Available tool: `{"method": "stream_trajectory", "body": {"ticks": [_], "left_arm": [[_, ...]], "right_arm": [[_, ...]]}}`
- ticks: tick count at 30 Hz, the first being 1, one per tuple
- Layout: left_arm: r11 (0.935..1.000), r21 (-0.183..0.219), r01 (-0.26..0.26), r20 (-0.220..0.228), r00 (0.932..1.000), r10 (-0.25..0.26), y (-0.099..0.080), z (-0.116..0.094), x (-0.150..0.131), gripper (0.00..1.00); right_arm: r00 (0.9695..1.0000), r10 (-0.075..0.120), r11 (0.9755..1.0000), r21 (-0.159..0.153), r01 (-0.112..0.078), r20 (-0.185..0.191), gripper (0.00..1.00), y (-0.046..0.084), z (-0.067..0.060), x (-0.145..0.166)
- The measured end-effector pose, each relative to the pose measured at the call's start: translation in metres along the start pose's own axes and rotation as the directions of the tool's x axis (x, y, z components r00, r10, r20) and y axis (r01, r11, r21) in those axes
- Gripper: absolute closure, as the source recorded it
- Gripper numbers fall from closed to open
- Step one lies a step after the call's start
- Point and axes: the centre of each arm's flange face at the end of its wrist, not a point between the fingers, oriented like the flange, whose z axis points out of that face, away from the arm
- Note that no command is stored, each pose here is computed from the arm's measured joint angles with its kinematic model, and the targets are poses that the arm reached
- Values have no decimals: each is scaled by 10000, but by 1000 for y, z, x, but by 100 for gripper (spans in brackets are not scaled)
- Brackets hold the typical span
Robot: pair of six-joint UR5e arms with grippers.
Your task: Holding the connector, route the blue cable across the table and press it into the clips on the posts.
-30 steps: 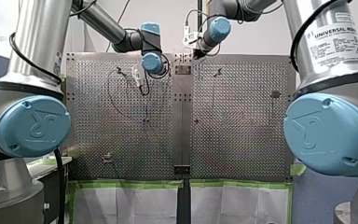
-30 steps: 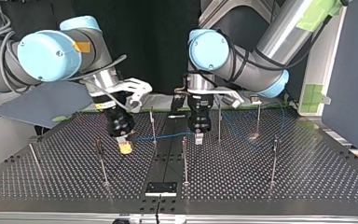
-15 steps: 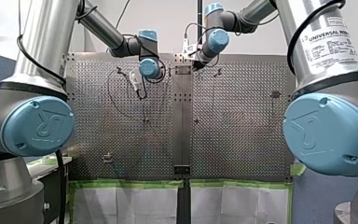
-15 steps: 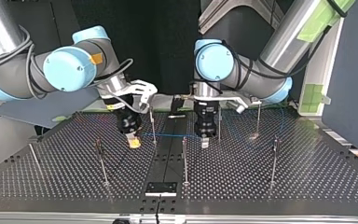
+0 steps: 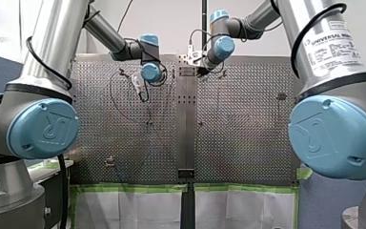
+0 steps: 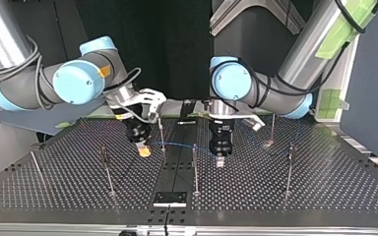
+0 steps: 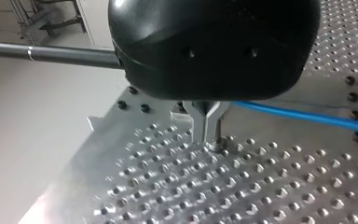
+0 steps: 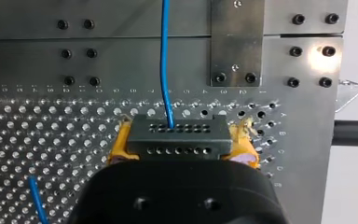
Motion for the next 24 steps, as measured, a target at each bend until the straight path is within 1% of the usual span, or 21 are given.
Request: {"method": "stream_trajectory", "body": {"ticks": [4, 8, 14, 19, 24], "left_arm": [[10000, 34, -25, -46, 10000, 25, 2, 10, 7, 100], [10000, 55, -49, -77, 10000, 49, 5, 23, 11, 100], [10000, 58, -52, 41, 10000, 52, 7, 39, 5, 100], [10000, -21, -91, 47, 9999, 91, 13, 45, 1, 100], [9998, -89, -149, -98, 9998, 148, 15, 45, 1, 100]], "right_arm": [[10000, 14, 10000, -79, -14, -62, 100, 7, 6, 2], [9999, 54, 9998, -179, -57, -160, 100, 18, 12, 6], [9998, 119, 9993, -363, -124, -151, 100, 37, 23, 3], [9997, 138, 9987, -484, -147, -194, 100, 48, 28, 5], [9996, 149, 9983, -561, -161, -226, 100, 56, 29, 7]]}}
